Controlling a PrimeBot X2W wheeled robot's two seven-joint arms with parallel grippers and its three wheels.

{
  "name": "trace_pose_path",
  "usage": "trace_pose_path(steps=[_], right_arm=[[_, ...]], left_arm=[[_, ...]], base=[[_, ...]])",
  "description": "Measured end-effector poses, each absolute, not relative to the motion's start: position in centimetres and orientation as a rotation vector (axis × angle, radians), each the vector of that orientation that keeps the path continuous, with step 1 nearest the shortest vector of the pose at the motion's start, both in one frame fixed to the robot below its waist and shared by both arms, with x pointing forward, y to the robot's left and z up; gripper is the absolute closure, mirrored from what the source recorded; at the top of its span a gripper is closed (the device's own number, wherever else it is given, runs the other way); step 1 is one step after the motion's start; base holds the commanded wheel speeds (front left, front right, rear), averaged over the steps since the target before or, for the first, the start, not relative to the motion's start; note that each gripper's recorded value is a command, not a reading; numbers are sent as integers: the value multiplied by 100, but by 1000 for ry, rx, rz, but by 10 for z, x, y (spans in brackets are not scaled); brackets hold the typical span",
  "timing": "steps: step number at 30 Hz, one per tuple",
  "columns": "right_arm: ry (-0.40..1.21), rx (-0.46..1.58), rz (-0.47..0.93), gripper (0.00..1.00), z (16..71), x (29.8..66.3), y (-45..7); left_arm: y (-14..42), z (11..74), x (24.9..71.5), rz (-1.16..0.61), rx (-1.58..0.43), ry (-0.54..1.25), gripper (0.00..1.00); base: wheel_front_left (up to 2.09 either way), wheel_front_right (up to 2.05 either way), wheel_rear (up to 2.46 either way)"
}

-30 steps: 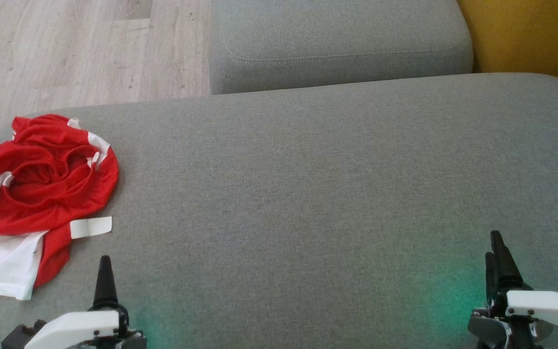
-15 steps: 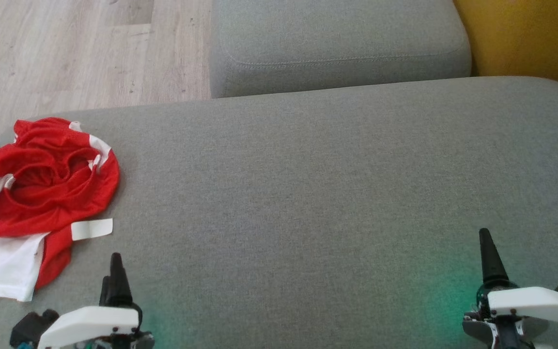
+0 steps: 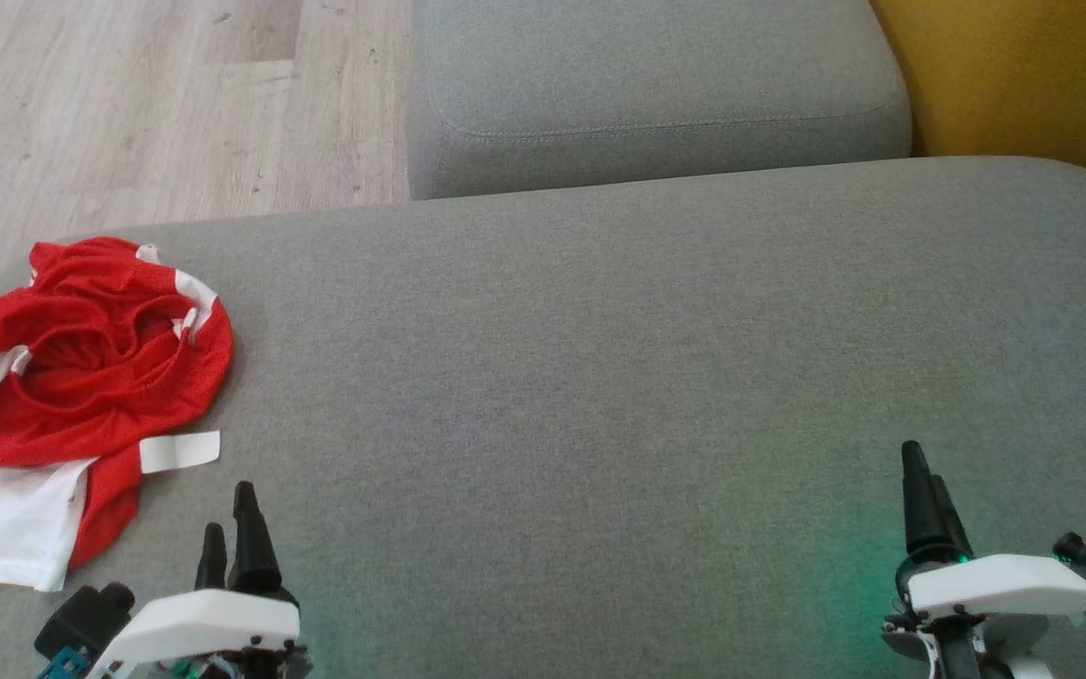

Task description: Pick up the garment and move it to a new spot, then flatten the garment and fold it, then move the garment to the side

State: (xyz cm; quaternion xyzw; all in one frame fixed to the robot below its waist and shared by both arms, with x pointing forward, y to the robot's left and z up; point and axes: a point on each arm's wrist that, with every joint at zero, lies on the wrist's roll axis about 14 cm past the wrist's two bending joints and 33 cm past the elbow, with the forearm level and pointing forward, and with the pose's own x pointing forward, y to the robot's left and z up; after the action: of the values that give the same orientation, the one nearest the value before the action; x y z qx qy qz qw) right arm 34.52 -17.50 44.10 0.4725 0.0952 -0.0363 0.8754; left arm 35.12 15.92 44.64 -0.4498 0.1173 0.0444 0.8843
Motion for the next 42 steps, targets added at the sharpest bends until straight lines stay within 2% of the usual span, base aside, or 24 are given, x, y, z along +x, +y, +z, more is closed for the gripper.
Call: trace_pose_path(steps=[42], right_arm=[[133,470,117,0,462,346,-137]], left_arm=[[138,470,353,-9,-421,127,0]], base=[[0,0,0]])
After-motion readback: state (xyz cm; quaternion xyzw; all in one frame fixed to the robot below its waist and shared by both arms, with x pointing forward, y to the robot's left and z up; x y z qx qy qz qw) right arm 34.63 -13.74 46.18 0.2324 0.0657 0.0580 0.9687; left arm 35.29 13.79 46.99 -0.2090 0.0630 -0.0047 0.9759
